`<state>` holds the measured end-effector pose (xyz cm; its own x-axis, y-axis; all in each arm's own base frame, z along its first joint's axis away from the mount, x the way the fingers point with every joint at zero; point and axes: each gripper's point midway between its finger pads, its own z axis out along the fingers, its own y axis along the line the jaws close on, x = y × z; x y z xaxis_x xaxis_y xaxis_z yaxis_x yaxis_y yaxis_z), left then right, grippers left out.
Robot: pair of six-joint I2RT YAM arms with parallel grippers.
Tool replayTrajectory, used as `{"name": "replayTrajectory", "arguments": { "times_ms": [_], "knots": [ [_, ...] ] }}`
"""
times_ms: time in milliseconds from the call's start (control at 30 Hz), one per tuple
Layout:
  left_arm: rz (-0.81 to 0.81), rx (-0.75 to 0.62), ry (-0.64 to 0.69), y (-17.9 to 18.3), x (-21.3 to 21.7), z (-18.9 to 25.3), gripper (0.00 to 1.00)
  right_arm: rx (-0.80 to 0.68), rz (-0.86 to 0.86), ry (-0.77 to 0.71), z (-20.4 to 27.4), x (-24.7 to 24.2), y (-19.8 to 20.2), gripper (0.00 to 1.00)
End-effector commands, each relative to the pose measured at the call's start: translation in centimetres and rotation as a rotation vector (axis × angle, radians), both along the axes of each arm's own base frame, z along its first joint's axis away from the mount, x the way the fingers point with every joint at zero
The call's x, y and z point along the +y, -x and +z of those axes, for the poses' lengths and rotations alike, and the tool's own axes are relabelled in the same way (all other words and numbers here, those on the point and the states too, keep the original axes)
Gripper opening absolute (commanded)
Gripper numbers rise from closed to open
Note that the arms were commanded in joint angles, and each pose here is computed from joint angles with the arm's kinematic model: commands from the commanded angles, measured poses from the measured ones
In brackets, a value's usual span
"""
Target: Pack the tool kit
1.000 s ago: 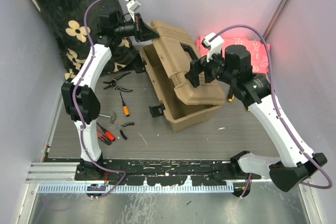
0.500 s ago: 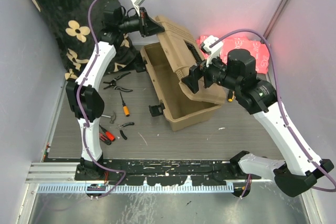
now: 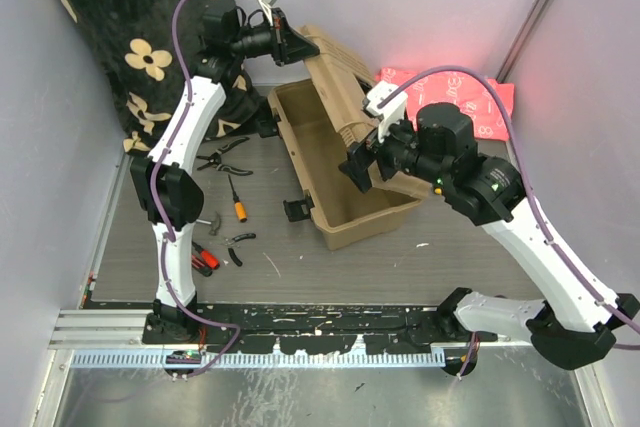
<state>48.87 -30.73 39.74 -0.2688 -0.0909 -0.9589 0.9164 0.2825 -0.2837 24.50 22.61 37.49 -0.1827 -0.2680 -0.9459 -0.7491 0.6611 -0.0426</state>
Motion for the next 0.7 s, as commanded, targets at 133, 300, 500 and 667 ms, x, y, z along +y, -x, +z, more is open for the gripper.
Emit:
{"name": "replayTrajectory", "arguments": {
  "times_ms": [133, 300, 500, 667],
  "knots": [
    [0.005, -0.143, 0.040, 1.0, -0.4, 4.5, 0.00, -0.108, -0.137, 0.224, -0.8, -0.1, -0.4, 0.97],
    [0.004, -0.140, 0.040, 1.0, -0.5, 4.4, 0.00, -0.154, -0.313, 0.368, -1.8, -1.6, -1.4, 0.94],
    [0.004, -0.143, 0.042, 1.0, -0.5, 4.5, 0.00, -0.216, -0.559, 0.471, -1.0, -5.2, -2.8, 0.87],
    [0.002, -0.138, 0.043, 1.0, -0.5, 4.4, 0.00, -0.237, -0.683, 0.518, -0.7, -7.0, -3.2, 0.85]
  ]
}}
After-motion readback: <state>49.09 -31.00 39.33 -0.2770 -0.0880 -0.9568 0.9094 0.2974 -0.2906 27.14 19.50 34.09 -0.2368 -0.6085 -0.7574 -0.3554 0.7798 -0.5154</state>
